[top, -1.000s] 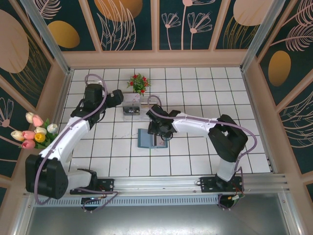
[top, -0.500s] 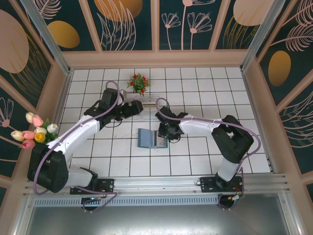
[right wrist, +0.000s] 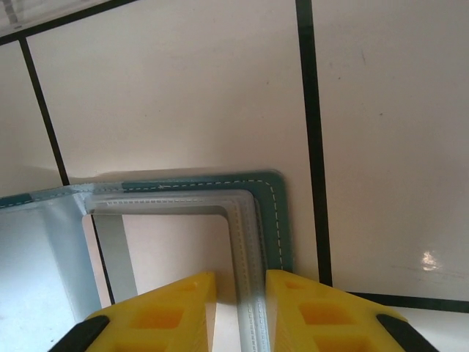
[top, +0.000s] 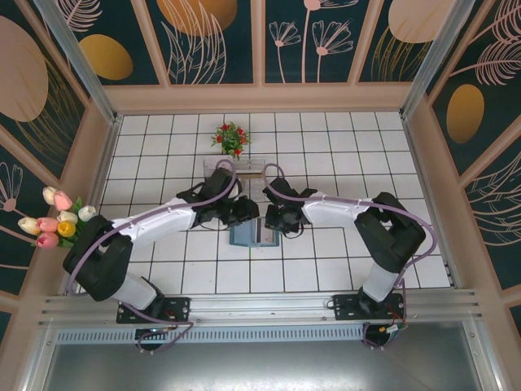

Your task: Take the credit cards out of the card holder

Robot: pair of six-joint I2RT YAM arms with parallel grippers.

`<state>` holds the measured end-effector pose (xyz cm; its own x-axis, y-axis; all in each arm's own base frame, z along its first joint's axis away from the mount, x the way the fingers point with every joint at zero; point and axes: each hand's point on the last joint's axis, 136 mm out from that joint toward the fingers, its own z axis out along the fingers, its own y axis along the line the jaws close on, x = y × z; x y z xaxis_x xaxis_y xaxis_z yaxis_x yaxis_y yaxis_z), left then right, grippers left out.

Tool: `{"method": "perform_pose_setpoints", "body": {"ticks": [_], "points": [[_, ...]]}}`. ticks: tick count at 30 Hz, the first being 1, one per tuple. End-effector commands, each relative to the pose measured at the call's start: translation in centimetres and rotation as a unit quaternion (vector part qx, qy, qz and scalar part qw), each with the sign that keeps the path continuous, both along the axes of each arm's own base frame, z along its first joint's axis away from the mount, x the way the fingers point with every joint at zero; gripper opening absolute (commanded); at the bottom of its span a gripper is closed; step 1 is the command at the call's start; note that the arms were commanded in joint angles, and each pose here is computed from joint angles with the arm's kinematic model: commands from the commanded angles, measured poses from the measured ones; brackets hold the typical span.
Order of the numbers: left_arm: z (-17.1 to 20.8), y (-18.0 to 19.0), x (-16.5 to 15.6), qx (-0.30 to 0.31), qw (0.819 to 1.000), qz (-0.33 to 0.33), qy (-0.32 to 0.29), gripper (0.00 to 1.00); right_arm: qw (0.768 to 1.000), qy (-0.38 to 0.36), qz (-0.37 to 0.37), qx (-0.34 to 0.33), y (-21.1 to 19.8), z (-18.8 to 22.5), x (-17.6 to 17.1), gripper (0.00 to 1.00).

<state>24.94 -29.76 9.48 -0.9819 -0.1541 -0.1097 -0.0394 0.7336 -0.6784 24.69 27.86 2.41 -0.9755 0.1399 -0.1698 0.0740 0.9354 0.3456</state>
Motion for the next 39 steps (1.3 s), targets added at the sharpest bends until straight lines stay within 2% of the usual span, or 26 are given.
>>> {"method": "perform_pose_setpoints", "body": {"ticks": [1,8,12,22,32,39], "points": [[-1.0,-0.9,-0.7,0.000,1.000,-0.007,0.011,0.23,1.000,-0.002,0.010,0.010,-0.2,0.4,-0.3,0.26],[-4.8,1.0,-1.4,0.061,0.998,-0.016,0.019,0.18,1.000,0.001,0.013,0.012,-0.3,0.2,-0.6,0.26],[-5.5,1.0,-1.4,0.069,0.997,-0.023,0.015,0.13,1.000,0.003,0.016,0.012,-0.3,0.1,-0.7,0.26],[-7.1,1.7,-1.4,0.101,0.994,-0.031,0.019,0.13,1.000,0.012,0.024,0.013,0.1,-0.2,-0.7,0.26],[-8.2,1.6,-1.6,0.106,0.993,-0.040,0.028,0.17,0.999,0.018,0.027,0.008,0.1,-0.5,-0.9,0.26],[-7.5,0.5,-2.1,0.064,0.996,-0.053,0.035,0.19,0.999,0.020,0.029,0.009,0.2,-0.6,-1.0,0.26]]}}
